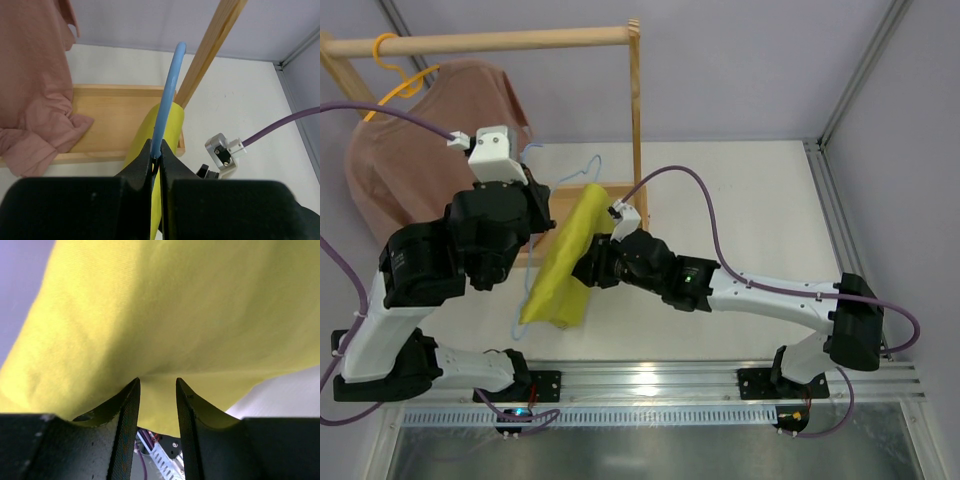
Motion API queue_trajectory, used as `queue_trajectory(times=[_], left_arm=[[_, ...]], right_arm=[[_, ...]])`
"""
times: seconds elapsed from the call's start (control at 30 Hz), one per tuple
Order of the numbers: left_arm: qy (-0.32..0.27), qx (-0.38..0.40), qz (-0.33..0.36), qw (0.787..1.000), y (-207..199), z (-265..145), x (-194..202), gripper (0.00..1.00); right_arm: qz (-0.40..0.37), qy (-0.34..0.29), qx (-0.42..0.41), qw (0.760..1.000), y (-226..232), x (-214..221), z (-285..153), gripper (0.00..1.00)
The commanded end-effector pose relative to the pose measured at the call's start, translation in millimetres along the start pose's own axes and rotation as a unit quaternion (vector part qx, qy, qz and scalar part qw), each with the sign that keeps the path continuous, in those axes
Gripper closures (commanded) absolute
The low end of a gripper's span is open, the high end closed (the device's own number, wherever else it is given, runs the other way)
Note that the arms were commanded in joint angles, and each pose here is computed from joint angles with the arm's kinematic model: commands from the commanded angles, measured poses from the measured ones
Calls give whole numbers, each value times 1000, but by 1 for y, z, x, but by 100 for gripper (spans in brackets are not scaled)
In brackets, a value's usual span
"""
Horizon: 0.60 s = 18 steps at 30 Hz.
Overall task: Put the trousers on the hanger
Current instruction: Hang the hanger with trousers onto the clothesline
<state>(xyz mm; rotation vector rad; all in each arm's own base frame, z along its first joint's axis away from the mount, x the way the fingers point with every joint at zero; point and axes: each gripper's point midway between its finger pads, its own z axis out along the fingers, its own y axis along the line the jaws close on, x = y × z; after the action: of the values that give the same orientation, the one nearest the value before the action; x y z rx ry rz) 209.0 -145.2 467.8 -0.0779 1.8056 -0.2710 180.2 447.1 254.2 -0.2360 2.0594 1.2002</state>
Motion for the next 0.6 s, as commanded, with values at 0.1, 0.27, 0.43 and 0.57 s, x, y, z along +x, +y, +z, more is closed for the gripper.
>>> queue_trajectory(times=[0.1, 0.27, 0.43, 0.57], left_arm=[[-82, -27, -52, 995, 10, -6, -51, 100], [-94, -40, -37, 994, 8, -3, -63, 100], [-106, -57, -25, 992, 8, 1, -76, 100], [-131, -70, -31, 988, 16, 1, -95, 100]], right_arm=[[1, -45, -56, 997, 44, -36, -7, 61], [-10, -50, -46, 998, 45, -44, -1, 61], [-7, -64, -38, 997, 45, -52, -3, 61], [-7, -71, -18, 997, 43, -59, -5, 61]])
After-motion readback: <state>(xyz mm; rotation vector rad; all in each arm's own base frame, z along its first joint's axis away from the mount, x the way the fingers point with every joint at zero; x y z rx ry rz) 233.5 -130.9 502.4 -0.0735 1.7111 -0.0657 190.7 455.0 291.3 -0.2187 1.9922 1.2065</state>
